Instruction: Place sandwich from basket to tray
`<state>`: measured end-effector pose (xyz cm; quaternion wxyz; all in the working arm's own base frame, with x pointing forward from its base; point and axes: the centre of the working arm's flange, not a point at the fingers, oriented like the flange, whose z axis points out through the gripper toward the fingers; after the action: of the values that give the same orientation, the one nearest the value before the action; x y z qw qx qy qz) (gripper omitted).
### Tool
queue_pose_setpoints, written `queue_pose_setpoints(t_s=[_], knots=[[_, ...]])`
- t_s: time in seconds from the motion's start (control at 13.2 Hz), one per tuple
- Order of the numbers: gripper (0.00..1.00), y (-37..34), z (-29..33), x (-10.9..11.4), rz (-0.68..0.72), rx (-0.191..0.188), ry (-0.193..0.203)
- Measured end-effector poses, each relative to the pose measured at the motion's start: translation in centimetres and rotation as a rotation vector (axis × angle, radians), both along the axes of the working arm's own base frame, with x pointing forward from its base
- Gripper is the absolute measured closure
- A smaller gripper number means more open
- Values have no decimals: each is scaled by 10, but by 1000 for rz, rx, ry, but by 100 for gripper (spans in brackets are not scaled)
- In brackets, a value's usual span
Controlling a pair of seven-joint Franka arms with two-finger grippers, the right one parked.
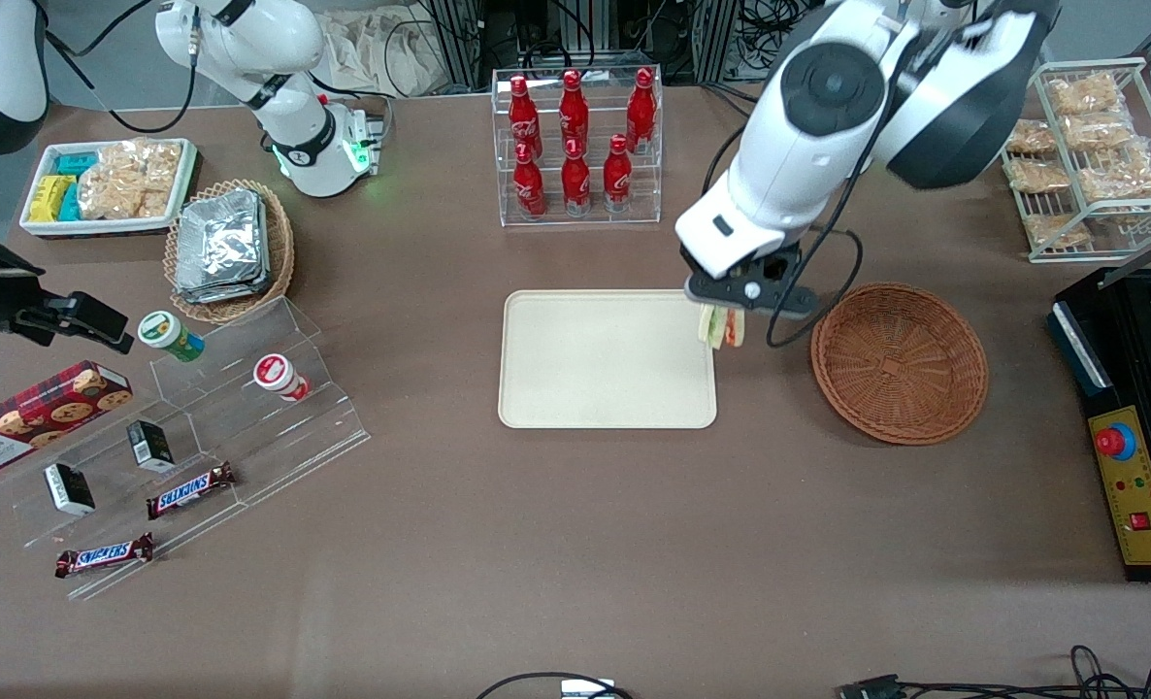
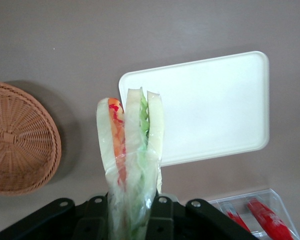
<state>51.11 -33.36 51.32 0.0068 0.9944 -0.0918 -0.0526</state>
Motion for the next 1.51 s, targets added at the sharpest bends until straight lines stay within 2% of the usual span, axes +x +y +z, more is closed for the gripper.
queue_pose_setpoints(t_s=[0.23,0.45,0.61,0.98,1.13,1.36,1.51], knots=[[80,-3,-87,5,10,10,16],[80,-30,-170,-13,-12,73,-6],[80,-44,-208,-23,-27,92,3],[80,-52,-250,-27,-4,56,19],[80,-52,-258,-28,7,59,25],[80,-52,-272,-29,18,85,18],[80,-57,-282,-37,19,96,28]])
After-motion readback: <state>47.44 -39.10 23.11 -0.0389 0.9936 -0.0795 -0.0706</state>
